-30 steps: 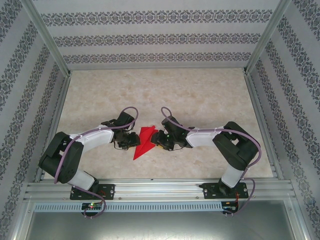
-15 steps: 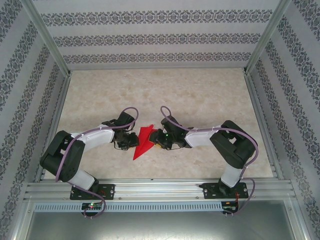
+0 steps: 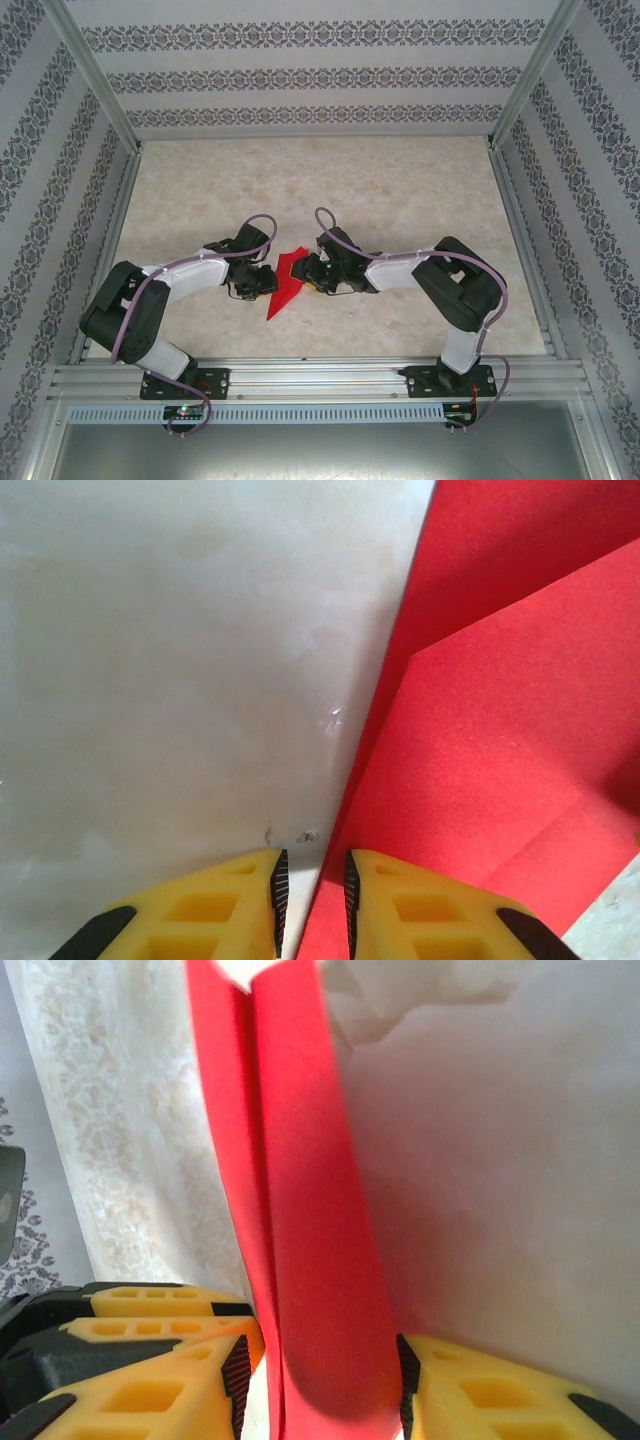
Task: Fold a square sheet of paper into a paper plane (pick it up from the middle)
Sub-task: Turn over the paper at the center of the table.
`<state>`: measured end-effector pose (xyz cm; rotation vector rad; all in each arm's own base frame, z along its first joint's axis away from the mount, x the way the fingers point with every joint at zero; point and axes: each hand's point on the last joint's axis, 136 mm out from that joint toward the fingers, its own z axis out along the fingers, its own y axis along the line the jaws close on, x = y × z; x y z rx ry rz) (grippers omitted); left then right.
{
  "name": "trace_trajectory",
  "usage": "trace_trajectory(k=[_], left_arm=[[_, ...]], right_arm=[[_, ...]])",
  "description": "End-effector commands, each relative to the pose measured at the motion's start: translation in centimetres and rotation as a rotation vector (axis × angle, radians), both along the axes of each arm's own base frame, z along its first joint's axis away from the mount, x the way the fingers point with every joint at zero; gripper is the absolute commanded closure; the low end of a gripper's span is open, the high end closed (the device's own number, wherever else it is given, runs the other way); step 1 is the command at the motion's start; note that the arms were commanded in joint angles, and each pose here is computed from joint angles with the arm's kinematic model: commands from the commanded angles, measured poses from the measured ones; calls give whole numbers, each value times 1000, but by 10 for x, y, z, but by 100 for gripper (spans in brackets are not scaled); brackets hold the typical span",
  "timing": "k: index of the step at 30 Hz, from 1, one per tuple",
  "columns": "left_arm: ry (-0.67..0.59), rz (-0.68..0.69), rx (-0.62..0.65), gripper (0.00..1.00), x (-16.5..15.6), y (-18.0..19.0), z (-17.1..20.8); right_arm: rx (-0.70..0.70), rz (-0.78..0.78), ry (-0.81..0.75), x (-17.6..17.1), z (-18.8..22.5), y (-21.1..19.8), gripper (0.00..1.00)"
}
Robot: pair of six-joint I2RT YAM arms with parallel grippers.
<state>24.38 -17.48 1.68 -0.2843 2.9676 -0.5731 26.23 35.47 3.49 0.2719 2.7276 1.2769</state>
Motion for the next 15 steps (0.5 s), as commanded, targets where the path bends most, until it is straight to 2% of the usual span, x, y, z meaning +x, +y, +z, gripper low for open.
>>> trace_trajectory(k=[1,12,15], left_arm=[[40,-25,-3,74,-10,-1,-12],[38,-16,-1,75,-12,1,-11],[35,-15,-1,75,-11,1,-11]], right_arm=[[42,57,-60,12,12,13,54],[47,115,-74,24,10,20,53],[48,146,-68,22,4,27,57]])
